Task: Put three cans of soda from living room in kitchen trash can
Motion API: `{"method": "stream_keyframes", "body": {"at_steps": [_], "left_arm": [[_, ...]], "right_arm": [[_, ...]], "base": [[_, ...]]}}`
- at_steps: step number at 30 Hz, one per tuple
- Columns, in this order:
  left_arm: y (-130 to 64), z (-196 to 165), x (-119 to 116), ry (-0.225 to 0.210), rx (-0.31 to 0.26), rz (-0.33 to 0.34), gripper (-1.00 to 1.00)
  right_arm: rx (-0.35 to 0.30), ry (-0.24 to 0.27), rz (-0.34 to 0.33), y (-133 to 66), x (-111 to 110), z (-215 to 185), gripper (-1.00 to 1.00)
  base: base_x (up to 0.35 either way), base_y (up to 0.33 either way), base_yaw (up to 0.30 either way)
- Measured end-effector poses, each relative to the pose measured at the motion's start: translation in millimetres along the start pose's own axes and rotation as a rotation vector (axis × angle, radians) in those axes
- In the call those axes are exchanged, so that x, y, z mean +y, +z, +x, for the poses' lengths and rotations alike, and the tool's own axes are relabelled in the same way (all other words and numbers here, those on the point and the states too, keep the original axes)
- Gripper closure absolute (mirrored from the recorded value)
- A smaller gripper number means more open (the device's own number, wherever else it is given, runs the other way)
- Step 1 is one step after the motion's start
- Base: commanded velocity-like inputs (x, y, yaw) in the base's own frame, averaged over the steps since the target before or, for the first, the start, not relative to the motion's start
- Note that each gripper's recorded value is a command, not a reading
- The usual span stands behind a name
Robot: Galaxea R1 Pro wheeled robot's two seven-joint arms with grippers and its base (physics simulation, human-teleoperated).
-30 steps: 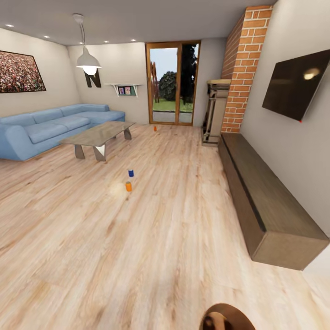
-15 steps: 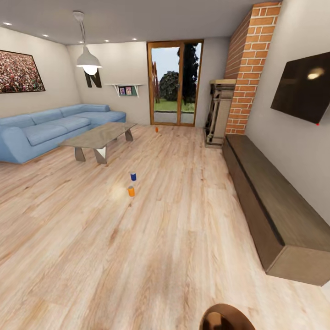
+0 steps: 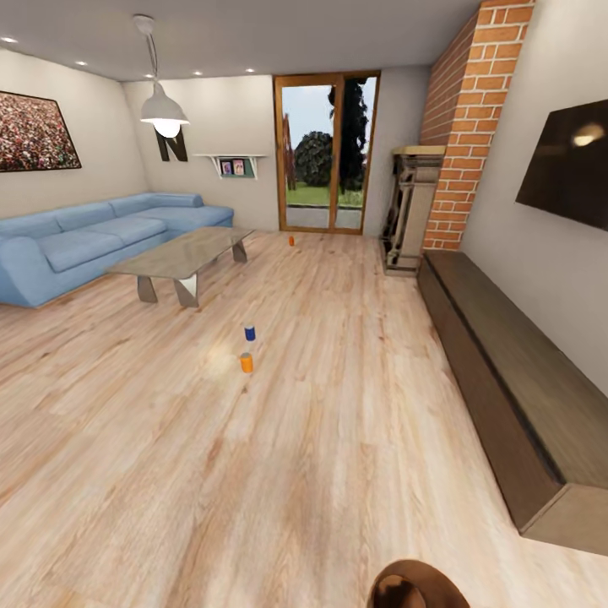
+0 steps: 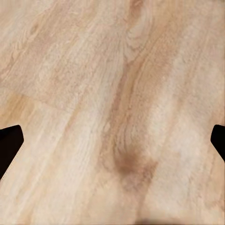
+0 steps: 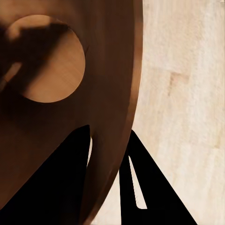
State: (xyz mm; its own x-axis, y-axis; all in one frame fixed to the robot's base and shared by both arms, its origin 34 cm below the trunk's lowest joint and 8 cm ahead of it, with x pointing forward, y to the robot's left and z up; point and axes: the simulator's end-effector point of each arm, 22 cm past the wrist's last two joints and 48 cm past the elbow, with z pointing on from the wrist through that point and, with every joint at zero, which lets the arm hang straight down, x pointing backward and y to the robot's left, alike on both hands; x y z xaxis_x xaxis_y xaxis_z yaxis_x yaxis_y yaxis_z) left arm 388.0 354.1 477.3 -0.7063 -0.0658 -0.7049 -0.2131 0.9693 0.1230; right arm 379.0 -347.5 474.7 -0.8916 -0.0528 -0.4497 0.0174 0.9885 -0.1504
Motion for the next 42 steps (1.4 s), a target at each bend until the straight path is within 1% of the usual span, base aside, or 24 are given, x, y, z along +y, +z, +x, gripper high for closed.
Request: {"method": "stream_keyframes", "body": {"at_steps": [15,23,42], "left_arm": [[0.8,-3.9,1.1,-0.003,-0.009,-0.001,-1.00],[0.3,-1.1,1.2,-0.002,-0.002,-0.001,-1.00],[0.6,-3.3,-2.5,0.002,-0.005,0.008,-1.00]], "right_arm": [[-0.001,0.000,0.001,0.0,-0.4,-0.3,1.00],[-0.001,0.001,0.001,0.0,-0.3,-0.3,1.00],[0.000,0.004,0.005,0.3,-2.7,-0.7,1.00]], "base": [[0.296,0.128,0.000],[0.305,0.106,0.000],[0.309,0.011,0.000]]}}
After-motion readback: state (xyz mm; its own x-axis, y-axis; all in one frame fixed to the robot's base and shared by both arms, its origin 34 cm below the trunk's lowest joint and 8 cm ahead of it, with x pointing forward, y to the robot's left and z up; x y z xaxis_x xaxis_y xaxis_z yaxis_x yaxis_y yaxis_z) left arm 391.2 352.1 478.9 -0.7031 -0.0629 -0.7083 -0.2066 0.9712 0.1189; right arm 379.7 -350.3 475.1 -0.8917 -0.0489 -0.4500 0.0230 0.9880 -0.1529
